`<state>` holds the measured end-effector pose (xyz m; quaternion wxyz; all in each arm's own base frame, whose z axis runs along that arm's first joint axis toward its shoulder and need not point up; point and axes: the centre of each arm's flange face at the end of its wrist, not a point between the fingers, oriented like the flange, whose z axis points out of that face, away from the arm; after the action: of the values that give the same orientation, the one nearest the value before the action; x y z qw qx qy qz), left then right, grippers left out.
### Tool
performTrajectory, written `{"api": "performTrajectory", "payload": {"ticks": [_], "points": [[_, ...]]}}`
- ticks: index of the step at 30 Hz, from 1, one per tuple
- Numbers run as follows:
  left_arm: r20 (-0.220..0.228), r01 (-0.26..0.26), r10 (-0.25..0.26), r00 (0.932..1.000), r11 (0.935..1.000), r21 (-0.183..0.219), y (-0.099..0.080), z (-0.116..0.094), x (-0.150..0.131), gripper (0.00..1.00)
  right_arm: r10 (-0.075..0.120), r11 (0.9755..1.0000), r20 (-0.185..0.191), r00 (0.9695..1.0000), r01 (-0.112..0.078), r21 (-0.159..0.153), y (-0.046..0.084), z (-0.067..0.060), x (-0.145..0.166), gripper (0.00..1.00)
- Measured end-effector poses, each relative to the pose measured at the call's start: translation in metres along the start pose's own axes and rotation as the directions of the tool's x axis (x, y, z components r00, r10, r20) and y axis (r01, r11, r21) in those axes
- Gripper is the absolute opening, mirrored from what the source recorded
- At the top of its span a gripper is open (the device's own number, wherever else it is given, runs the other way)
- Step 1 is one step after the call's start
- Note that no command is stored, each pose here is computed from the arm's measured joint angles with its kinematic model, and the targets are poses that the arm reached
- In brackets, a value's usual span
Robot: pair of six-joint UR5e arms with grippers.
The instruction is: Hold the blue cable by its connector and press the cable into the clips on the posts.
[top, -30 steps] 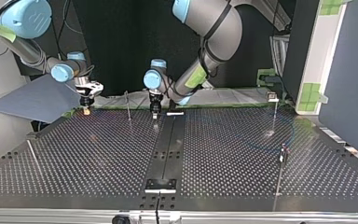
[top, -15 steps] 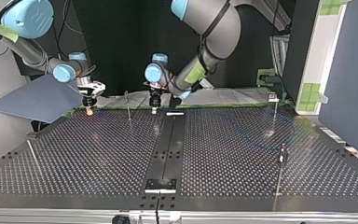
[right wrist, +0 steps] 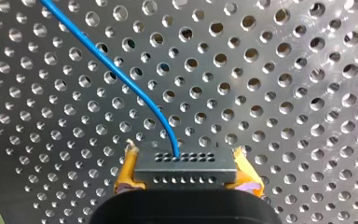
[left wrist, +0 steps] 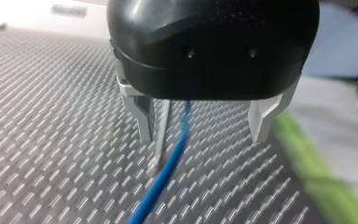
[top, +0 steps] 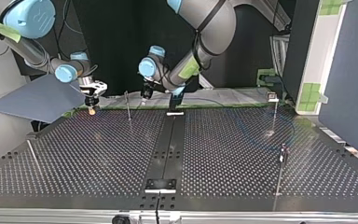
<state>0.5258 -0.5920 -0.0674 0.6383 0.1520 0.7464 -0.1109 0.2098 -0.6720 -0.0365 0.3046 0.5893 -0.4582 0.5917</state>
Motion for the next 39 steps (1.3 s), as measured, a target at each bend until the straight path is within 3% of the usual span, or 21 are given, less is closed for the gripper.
{"api": "performTrajectory", "payload": {"ticks": [6,9,20,39], "points": [[-0.069,-0.031,0.037,0.997,0.9963,0.08,-0.023,-0.025,0.015,1.0,-0.001,1.0,0.005,1.0,0.001,0.005,-0.004,0.0,-0.001,0.0],[-0.077,-0.029,0.037,0.9964,0.9942,0.103,-0.032,-0.032,0.015,1.0,-0.001,1.0,0.009,1.0,0.001,0.006,-0.005,0.0,-0.002,0.0],[-0.044,-0.003,0.006,0.999,0.9976,0.069,-0.043,-0.038,-0.012,1.0,-0.002,0.9999,0.012,0.9999,0.002,0.013,-0.01,0.0,-0.003,0.0],[-0.012,-0.004,0.006,0.9999,0.9927,0.12,-0.077,-0.055,-0.015,1.0,-0.001,0.9999,0.016,0.9999,0.001,0.016,-0.013,0.0,-0.004,0.0]]}}
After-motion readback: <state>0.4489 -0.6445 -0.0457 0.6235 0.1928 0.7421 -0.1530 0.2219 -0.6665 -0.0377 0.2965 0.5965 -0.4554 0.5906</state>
